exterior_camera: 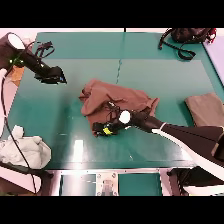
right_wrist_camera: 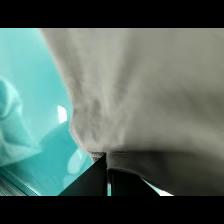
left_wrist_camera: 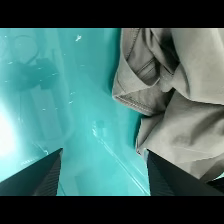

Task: Fold the shirts.

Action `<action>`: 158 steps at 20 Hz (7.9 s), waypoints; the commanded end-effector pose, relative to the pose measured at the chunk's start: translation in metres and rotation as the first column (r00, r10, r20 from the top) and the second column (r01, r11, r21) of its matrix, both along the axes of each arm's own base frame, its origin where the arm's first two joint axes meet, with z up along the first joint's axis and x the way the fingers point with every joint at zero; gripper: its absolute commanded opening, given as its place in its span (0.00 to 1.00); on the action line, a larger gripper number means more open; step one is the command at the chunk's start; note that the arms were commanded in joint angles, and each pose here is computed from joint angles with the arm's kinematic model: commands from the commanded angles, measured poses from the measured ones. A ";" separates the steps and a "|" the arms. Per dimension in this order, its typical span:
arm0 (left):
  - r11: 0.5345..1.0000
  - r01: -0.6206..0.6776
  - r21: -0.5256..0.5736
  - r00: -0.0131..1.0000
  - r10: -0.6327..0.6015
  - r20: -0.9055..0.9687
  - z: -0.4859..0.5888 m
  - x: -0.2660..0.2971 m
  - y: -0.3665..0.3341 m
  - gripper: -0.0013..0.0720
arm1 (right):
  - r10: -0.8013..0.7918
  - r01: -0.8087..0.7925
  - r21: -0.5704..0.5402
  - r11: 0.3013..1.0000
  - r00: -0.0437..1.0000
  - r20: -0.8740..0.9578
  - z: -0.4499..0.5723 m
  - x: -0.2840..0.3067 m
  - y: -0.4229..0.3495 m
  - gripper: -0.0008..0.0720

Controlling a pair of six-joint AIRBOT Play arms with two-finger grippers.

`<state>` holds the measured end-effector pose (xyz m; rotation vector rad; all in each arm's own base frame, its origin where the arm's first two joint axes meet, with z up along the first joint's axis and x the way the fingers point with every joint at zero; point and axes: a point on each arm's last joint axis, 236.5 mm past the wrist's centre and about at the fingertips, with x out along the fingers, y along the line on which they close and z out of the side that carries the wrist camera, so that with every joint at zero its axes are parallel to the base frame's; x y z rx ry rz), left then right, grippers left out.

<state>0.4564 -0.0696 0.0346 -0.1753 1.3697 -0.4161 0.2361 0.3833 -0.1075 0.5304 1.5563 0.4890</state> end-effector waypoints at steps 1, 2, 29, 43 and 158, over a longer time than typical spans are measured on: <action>1.000 -0.019 -0.003 1.000 0.019 0.021 0.001 0.006 0.003 0.82 | 0.164 -0.164 -0.032 0.986 0.986 0.001 0.013 -0.009 -0.012 0.03; 1.000 -0.022 -0.004 1.000 0.022 0.022 0.001 0.007 0.003 0.82 | 0.206 -0.206 -0.076 0.976 0.979 -0.005 0.022 -0.011 -0.032 0.03; 0.980 -0.039 -0.197 0.999 0.034 -0.031 -0.110 -0.029 -0.130 0.82 | -0.321 0.359 -0.542 0.760 0.932 0.167 0.068 0.094 -0.438 0.03; 0.895 -0.126 -0.428 0.986 0.160 0.045 -0.060 0.011 -0.162 0.82 | -0.320 0.432 -0.509 0.745 0.900 0.296 0.075 0.125 -0.444 0.03; 0.975 0.215 0.061 0.960 -0.200 -0.195 -0.050 -0.039 -0.101 0.70 | -0.371 0.369 -0.096 0.924 0.928 -0.008 0.022 0.108 -0.405 0.03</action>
